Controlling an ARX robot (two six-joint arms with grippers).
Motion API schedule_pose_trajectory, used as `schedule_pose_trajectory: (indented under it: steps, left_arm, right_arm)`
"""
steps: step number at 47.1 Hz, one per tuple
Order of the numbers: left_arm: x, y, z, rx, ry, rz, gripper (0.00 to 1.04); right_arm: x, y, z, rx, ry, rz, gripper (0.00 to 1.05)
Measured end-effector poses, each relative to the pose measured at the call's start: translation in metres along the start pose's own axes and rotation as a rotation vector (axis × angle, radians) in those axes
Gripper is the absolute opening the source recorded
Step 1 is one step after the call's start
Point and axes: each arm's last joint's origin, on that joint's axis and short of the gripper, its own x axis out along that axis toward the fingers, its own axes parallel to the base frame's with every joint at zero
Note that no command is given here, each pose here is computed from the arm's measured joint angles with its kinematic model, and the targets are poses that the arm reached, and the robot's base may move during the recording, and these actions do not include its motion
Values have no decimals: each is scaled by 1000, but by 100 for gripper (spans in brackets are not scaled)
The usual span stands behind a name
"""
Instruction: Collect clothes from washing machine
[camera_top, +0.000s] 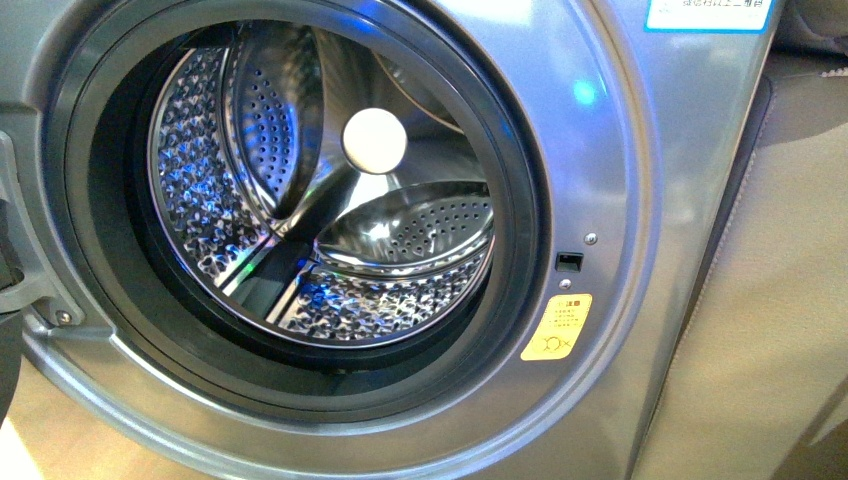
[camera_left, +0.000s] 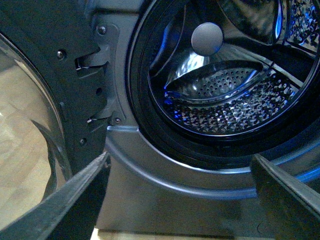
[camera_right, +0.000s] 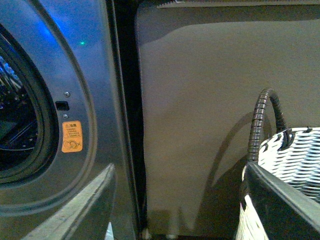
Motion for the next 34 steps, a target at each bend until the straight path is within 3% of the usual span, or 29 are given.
schedule_pose_trajectory:
  steps: [3,6,34]
  left_arm:
    - [0,0,0,1,0,0,100]
    - [0,0,0,0,0,0,98]
    - [0,0,0,0,0,0,98]
  right_arm:
    - [0,0,0,0,0,0,92]
    - [0,0,0,1,0,0,99]
    - [0,0,0,1,0,0,97]
